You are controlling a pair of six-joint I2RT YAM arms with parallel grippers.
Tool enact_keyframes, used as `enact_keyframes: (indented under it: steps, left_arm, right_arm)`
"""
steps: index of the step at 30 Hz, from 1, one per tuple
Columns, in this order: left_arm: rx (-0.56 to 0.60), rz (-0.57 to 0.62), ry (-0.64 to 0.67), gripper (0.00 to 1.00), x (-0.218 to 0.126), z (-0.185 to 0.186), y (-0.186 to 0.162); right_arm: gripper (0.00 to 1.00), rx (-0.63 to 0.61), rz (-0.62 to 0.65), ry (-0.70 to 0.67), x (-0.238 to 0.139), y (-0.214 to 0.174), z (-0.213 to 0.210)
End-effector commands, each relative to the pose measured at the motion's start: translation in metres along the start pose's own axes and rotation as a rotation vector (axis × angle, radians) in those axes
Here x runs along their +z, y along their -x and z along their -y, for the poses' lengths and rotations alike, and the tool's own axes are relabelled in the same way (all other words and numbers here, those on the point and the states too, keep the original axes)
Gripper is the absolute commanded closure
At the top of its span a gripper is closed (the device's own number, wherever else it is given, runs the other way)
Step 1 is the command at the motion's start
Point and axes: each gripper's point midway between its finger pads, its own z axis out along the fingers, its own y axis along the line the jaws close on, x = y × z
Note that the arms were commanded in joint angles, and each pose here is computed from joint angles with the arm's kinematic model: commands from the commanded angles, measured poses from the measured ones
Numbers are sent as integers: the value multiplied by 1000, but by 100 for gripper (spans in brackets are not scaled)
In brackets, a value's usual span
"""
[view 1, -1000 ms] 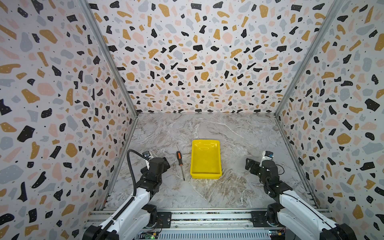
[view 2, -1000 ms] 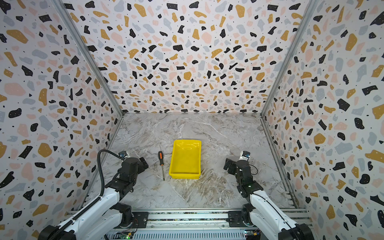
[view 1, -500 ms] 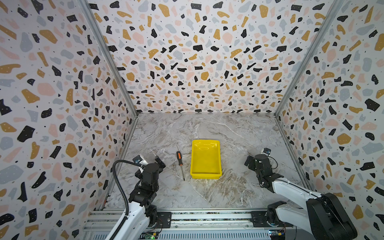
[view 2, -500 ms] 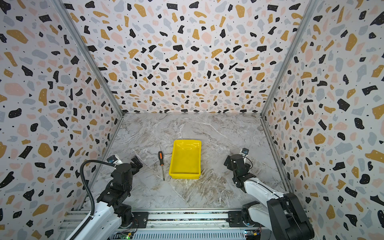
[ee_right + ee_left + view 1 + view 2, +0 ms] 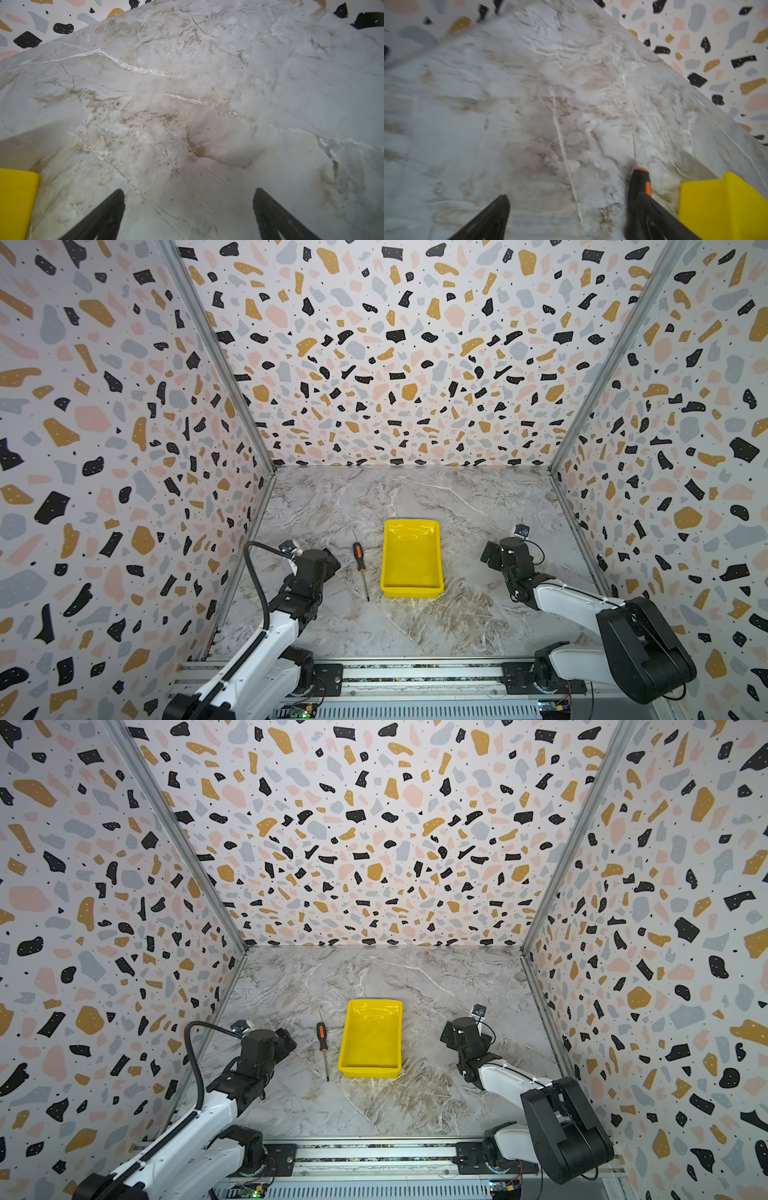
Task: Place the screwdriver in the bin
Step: 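Reach the left gripper toward the screwdriver handle while the right arm shifts forward, then lower the left gripper and close it on the black-orange screwdriver handle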
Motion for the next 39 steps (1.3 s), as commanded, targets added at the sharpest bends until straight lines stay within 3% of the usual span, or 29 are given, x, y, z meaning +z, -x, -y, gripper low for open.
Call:
enact_keyframes:
  steps: [1,4,7,15,30,34,39]
  left_arm:
    - [-58,-163,-205,13,1,53,-21]
    - [-50,-180,-271,17,-3,81,-39]
    - [0,-163,-239,20,-3,89,-46]
    - [63,-207,-198,31,8,101,-60]
    - [151,-268,-76,41,38,84,-90]
    - [176,-282,-45,51,44,78,-96]
    - [197,-294,-14,53,48,77,-98]
  right_arm:
    - [3,-6,-14,-8,3,1,0]
    - [4,-5,-66,-19,12,-3,0]
    - [9,-22,-86,-4,15,-4,-4]
    - [10,-3,-101,23,17,-6,-2]
    - [15,-9,-100,37,17,-5,-4]
    - [17,-22,-107,41,18,-7,-7]
    - [18,-31,-106,38,18,-7,-9]
